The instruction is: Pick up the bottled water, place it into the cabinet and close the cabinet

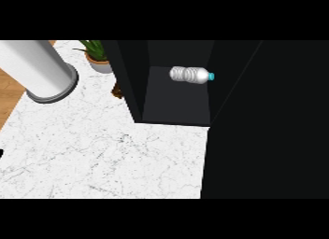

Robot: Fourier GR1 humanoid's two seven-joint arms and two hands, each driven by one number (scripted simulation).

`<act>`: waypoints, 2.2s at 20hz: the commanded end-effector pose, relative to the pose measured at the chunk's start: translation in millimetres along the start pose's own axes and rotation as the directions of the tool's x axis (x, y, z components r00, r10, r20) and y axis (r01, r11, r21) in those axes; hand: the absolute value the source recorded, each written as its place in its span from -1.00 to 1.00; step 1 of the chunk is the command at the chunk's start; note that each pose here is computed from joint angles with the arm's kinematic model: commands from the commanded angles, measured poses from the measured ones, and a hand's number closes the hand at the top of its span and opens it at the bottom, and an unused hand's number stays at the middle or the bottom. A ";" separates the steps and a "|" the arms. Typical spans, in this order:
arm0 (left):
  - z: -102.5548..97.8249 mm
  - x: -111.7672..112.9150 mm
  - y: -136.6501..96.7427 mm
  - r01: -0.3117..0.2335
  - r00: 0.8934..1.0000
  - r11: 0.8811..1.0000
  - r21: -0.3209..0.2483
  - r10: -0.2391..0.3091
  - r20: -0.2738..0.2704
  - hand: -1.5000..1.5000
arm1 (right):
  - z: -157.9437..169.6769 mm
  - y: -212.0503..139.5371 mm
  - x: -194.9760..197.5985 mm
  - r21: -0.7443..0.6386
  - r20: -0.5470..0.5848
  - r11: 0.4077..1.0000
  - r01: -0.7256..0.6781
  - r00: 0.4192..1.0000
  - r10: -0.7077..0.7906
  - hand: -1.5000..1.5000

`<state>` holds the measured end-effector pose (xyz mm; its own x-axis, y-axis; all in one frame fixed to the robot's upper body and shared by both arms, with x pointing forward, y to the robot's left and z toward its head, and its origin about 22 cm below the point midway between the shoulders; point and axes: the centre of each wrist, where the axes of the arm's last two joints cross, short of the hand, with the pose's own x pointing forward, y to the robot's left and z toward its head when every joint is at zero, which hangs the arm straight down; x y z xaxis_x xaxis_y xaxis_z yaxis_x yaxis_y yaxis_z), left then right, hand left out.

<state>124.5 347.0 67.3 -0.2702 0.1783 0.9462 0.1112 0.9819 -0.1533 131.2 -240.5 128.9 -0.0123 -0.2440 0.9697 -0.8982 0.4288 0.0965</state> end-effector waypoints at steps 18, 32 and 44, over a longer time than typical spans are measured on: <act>10.4 26.8 36.8 0.018 1.000 0.999 -0.039 -0.018 0.013 -1.00 | -140.6 30.0 27.8 0.006 0.014 0.999 -0.051 0.999 0.051 1.00; 42.1 47.0 76.2 0.011 0.999 1.000 -0.012 -0.010 0.038 -1.00 | -278.9 22.7 73.1 0.293 -0.195 0.956 0.012 0.980 0.048 1.00; 79.8 63.5 94.8 0.011 0.999 0.999 0.052 -0.013 0.045 -1.00 | -281.0 -75.4 34.5 0.113 -0.300 0.968 0.225 0.936 -0.183 1.00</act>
<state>49.4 446.1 88.8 -0.2913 0.1481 0.9451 0.0549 0.9889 -0.1381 296.6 -15.3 220.2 0.2397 -0.0410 0.9700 -0.9392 0.2433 0.2424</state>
